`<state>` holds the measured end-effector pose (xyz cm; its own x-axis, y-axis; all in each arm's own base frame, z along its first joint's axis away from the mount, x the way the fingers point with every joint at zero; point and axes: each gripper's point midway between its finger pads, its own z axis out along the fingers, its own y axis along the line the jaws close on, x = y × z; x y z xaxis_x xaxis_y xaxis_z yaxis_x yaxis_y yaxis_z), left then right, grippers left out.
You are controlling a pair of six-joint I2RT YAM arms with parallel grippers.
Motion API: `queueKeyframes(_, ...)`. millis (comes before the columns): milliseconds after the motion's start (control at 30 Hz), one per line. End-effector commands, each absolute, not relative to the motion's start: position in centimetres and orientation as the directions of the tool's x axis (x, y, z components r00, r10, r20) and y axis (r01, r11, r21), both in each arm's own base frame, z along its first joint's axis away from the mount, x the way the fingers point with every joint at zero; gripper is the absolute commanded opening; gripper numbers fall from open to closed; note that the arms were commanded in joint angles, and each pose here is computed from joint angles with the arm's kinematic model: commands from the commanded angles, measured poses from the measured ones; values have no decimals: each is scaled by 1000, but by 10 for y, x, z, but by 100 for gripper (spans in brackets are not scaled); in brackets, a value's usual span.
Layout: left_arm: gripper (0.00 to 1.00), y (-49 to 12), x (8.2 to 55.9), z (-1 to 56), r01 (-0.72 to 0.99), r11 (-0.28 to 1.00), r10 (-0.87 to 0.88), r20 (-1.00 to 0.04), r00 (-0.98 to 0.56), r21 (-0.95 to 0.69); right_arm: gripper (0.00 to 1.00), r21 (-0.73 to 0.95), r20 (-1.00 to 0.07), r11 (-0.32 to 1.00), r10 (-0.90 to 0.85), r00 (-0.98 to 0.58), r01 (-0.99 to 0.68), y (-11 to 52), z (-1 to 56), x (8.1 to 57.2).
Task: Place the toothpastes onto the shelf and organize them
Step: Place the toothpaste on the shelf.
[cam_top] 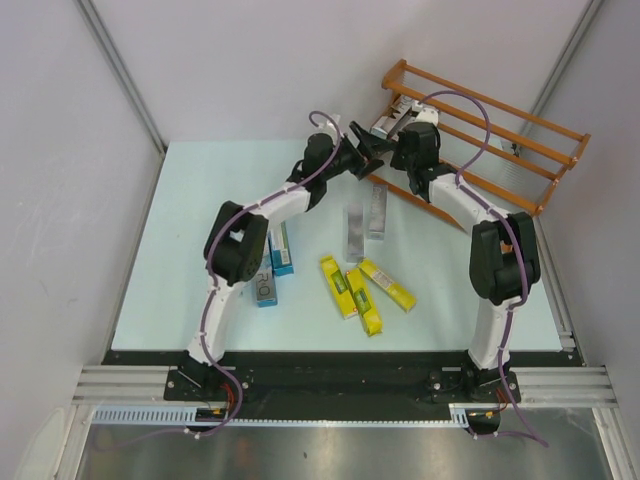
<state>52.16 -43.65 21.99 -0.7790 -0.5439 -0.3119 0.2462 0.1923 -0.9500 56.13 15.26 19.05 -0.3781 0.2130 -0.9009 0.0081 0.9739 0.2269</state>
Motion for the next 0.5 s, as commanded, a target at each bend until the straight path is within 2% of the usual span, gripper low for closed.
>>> queueKeyframes(0, 100, -422, 489, 280, 410, 155, -523, -426, -738, -899, 5, 225, -927, 974, 207, -313, -22, 162, 219, 568)
queueKeyframes(200, 100, -388, 459, 270, 418, 258, -522, -490, -698, -871, 5, 214, -924, 975, 184, -336, -56, 179, 218, 547)
queueKeyframes(467, 100, -330, 416, 226, 371, 551, -426, -634, -645, -747, 5, 241, -917, 966, 197, -347, -90, 205, 230, 503)
